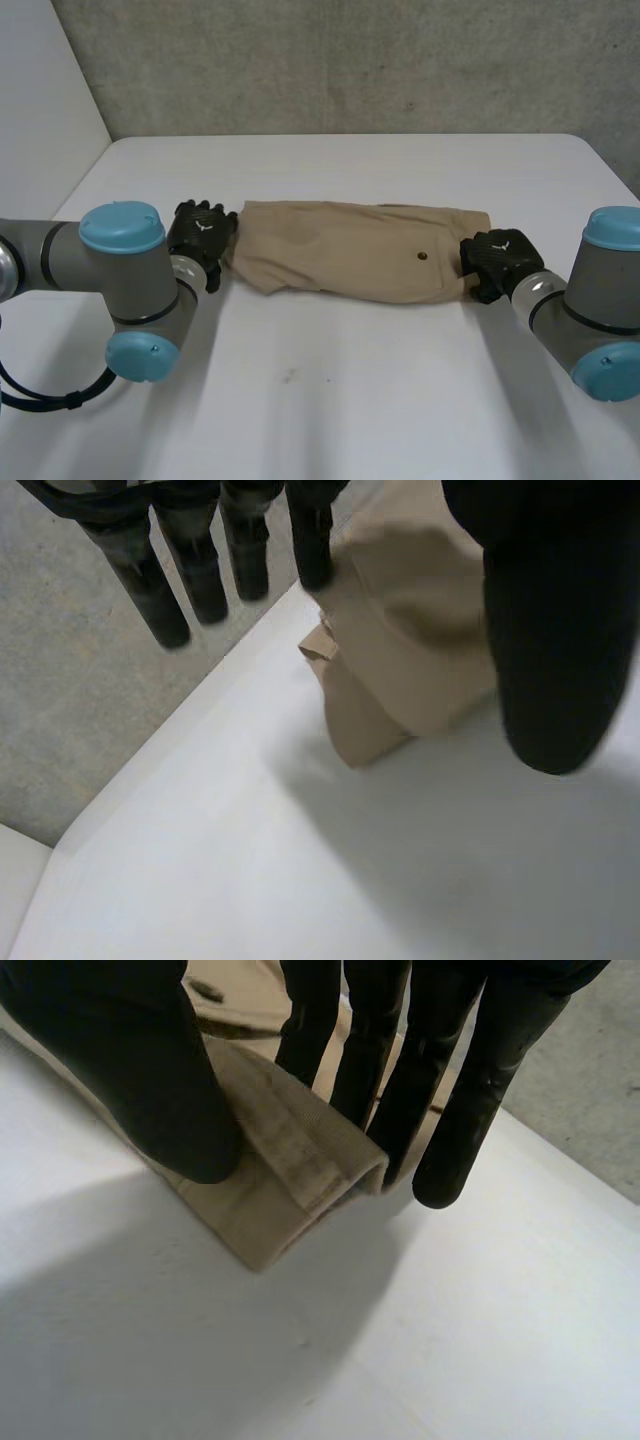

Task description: Fold the shorts.

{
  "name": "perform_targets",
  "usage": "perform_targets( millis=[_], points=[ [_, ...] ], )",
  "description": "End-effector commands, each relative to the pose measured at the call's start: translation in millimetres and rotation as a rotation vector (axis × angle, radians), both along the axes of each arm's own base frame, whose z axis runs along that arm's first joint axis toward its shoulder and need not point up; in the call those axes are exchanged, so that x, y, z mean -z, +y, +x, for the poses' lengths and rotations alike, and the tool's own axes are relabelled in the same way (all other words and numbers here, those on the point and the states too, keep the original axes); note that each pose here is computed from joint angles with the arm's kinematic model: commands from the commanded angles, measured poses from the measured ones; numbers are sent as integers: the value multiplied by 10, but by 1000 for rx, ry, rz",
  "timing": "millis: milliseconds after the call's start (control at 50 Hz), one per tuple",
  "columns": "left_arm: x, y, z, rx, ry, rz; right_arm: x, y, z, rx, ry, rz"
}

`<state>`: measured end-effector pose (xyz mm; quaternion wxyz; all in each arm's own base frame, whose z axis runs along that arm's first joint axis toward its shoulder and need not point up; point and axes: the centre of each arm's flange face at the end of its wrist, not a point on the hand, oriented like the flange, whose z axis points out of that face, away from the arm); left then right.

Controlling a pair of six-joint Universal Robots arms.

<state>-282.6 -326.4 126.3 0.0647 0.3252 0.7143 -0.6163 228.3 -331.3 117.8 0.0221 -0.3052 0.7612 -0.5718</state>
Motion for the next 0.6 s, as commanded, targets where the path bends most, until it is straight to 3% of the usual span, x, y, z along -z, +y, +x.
perform_targets(
  millis=[20,160,260,360,520,600],
  points=[
    [-270,101,5,6,23,-22,-154,-89,-91,47,-2,-49],
    [-737,243,108,-8,107,-85,-366,-114,-259,61,78,-69],
    [-949,314,209,-29,192,-99,-581,-283,-463,39,320,-163],
    [-1015,392,261,-1,241,-75,-831,-391,-378,7,446,-285],
    [-1012,398,228,21,290,-50,-1139,-17,603,-238,360,-494],
    [-1045,381,203,21,331,-48,-991,579,1327,-529,264,-579]
  ],
)
